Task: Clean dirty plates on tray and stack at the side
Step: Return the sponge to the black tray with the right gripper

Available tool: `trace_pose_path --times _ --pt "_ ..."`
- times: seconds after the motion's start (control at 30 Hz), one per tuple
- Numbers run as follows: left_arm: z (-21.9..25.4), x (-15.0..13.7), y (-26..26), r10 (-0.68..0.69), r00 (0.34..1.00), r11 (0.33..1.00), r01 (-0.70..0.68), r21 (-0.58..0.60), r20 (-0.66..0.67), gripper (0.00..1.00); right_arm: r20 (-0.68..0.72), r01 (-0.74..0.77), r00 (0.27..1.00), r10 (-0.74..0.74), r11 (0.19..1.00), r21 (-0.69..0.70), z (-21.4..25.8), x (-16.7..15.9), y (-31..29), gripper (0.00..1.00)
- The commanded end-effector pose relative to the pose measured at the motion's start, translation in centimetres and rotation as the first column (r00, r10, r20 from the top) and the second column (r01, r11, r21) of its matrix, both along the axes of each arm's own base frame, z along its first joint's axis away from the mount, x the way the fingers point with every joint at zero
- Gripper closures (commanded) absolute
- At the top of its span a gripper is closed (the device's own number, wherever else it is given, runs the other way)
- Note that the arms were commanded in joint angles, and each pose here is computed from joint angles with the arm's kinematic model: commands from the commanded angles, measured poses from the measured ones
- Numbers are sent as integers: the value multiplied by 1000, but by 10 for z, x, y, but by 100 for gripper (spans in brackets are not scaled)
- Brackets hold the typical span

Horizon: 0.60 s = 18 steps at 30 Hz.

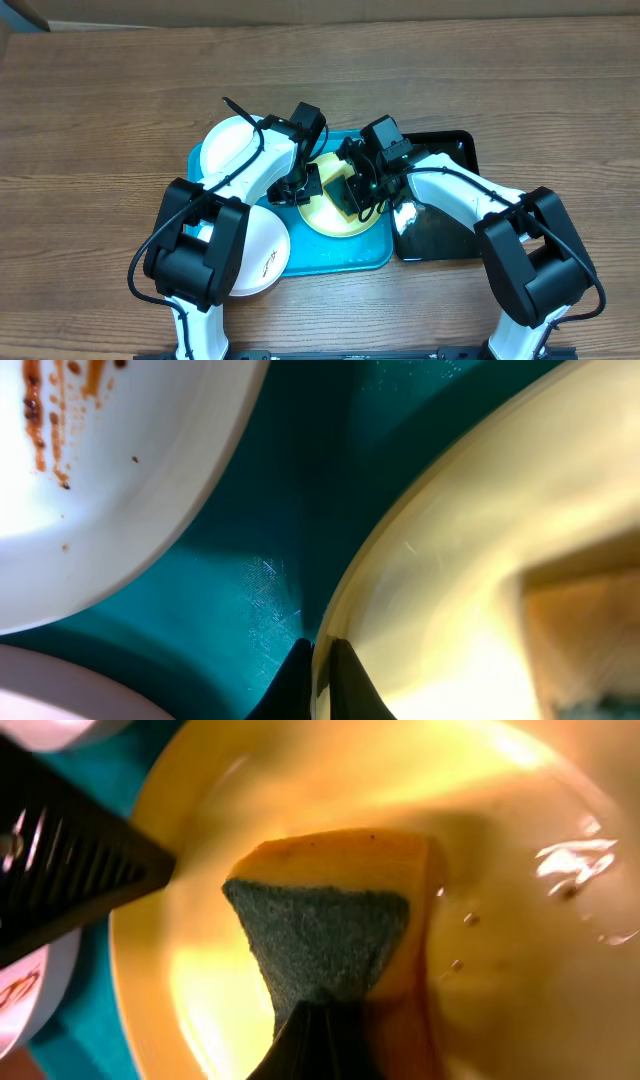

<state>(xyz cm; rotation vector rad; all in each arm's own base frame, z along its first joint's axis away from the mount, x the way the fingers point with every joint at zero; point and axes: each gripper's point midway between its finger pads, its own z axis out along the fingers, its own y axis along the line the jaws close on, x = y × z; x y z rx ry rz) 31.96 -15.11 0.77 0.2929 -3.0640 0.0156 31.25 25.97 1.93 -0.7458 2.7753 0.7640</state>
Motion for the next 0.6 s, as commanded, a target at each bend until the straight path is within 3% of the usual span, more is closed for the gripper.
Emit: trace_pose_path --times 0.0,0.2,0.57 --pt "-13 -7 7 11 1000 999 -9 47 -29 95 -123 44 992 -42 999 14 -4 -16 6 96" --pt "-13 -7 7 11 1000 999 -9 47 -29 95 -160 93 981 -106 992 -88 -14 -23 -11 96" --pt "-13 -7 7 11 1000 999 -9 47 -30 95 122 230 973 -196 882 -412 -29 19 -74 96"
